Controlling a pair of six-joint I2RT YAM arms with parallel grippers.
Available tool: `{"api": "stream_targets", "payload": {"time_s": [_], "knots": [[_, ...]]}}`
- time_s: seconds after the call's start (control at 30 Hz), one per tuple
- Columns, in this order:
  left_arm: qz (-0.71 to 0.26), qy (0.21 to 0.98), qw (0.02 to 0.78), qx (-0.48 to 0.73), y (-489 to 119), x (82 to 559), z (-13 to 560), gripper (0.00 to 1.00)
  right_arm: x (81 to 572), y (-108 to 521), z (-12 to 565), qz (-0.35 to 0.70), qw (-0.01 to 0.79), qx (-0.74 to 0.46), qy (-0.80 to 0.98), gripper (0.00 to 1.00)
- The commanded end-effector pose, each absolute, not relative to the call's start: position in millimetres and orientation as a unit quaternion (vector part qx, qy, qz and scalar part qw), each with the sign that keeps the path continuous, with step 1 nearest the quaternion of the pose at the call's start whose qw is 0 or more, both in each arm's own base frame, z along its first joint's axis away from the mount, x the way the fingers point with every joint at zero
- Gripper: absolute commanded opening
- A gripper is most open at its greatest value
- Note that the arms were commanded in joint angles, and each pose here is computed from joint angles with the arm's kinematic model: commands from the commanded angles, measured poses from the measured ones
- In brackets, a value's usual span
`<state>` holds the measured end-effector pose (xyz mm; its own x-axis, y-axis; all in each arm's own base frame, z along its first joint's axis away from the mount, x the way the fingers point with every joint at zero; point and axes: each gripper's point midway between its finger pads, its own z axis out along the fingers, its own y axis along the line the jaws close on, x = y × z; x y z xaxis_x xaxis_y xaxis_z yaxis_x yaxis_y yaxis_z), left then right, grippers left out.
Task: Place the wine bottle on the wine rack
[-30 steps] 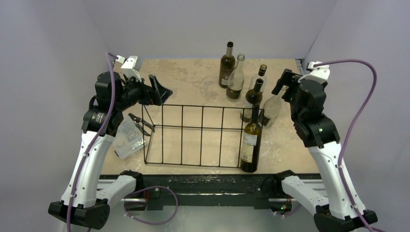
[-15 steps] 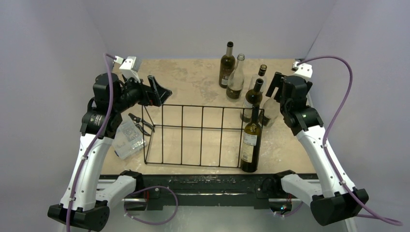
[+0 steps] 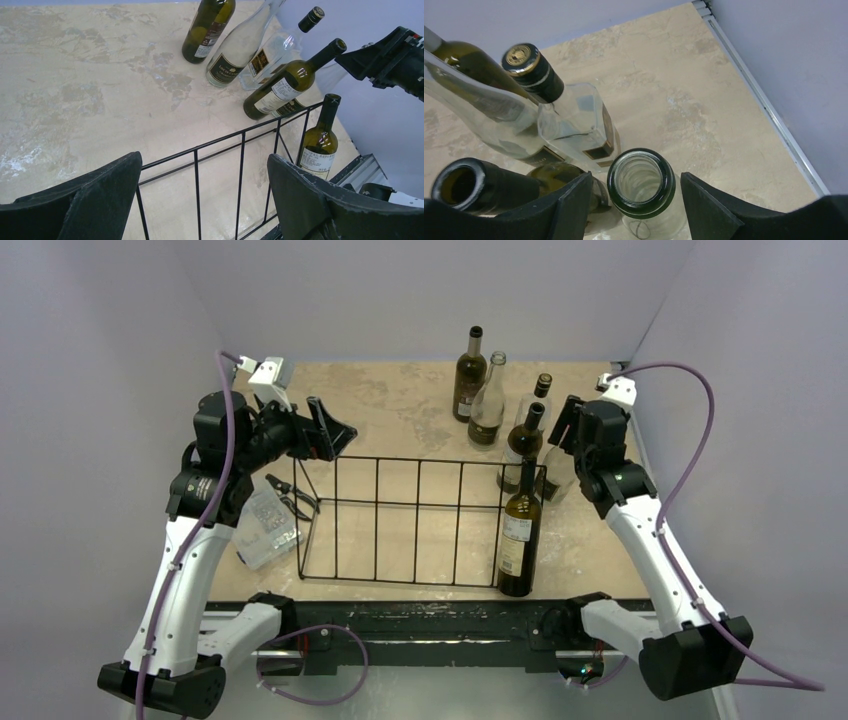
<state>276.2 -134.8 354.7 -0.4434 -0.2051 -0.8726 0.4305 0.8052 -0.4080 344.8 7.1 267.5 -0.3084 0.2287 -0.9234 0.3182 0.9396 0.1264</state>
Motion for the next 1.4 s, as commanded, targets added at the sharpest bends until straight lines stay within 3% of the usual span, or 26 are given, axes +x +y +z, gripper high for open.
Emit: {"api": "stream_targets", "payload": {"time_s": [0.0, 0.77, 1.1, 1.37], "knots": [[-0.314, 0.771, 0.548, 0.082, -139, 275, 377, 0.96, 353, 6, 260, -0.040, 0.569, 0.175, 0.802, 0.68], [-0.312, 0.777, 0.541, 0.083, -142, 277, 372, 0.96, 358, -8, 232, -0.082, 0.565, 0.199, 0.797, 0.65], [-0.314, 0.780, 0.535, 0.084, -143, 278, 371, 0.96, 354, -12, 242, -0.081, 0.580, 0.207, 0.784, 0.40], [-0.321, 0.779, 0.531, 0.087, -146, 277, 371, 0.96, 343, -17, 278, -0.075, 0.608, 0.221, 0.759, 0.28]]}}
